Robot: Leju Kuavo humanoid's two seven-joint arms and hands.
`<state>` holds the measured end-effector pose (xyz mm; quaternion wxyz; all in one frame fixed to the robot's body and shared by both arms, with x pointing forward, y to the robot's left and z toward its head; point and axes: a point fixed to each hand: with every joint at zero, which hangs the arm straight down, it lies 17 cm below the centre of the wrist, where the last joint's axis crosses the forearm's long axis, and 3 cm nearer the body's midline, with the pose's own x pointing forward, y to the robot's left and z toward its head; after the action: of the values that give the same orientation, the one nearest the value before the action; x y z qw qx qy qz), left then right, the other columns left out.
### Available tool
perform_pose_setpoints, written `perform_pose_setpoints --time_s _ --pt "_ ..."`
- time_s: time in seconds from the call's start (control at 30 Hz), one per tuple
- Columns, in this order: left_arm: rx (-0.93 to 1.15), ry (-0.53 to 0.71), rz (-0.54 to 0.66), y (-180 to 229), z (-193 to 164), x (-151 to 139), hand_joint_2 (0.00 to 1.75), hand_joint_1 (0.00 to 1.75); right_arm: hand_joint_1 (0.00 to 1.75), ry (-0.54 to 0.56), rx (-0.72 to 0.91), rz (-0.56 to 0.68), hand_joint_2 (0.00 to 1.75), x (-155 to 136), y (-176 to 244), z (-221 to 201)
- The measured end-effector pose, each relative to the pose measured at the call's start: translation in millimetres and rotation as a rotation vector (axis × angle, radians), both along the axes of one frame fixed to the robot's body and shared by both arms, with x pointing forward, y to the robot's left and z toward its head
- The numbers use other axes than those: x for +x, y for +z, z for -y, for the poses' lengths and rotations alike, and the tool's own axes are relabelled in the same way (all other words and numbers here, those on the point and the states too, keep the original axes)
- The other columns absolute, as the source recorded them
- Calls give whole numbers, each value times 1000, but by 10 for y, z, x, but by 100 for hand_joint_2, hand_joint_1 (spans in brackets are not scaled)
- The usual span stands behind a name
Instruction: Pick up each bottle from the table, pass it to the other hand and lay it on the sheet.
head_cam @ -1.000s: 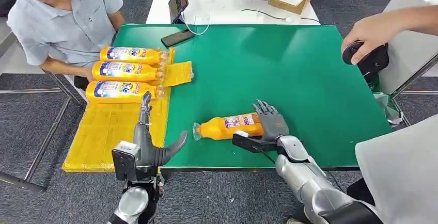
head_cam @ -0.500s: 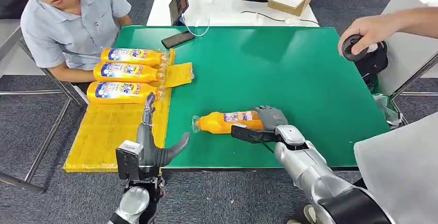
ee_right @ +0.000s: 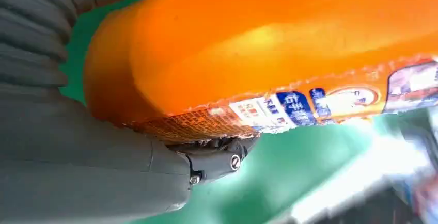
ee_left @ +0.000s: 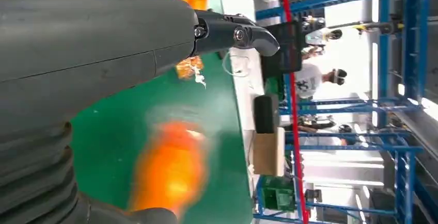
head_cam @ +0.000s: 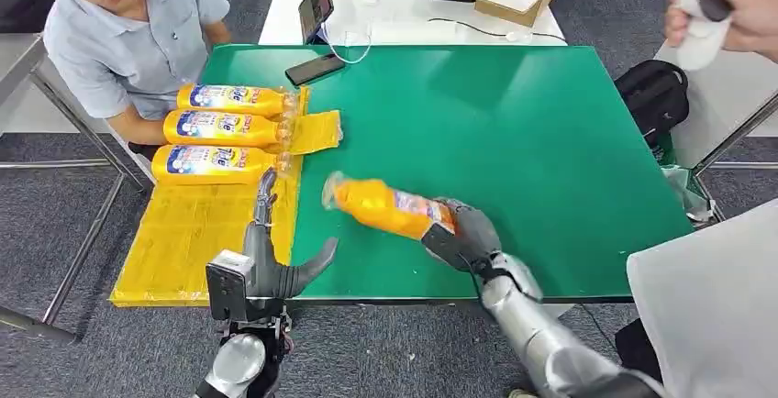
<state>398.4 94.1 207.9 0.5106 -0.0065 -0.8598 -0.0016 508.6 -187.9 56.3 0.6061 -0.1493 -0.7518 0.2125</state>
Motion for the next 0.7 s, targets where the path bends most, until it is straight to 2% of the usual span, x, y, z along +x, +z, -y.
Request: perform_pose_setpoints --time_s 0.07,0.13,0.2,0.33,0.43,0.5,0.6,0.7 --pt "-24 -8 -71 -148 2 47 175 0 175 -106 138 47 175 -4 179 77" --pt "-72 -54 -172 -390 62 82 175 0 175 -161 250 90 175 -40 353 115" --pt "-126 -107 -217 -521 136 48 175 0 175 -191 333 130 175 -110 504 132" --pt "-150 -132 -232 -589 184 12 175 0 175 -211 408 188 175 -232 694 117" --pt "-148 -117 -179 -530 150 -48 175 0 175 -272 531 232 175 -328 825 234" --pt "-174 -128 -198 -552 145 -70 175 0 175 -313 601 234 175 -397 858 298" --pt "-207 -166 -218 -573 175 -121 175 0 175 -296 570 239 175 -480 874 232" --pt "-229 -206 -201 -492 241 -174 175 0 175 -201 482 255 175 -573 891 -81"
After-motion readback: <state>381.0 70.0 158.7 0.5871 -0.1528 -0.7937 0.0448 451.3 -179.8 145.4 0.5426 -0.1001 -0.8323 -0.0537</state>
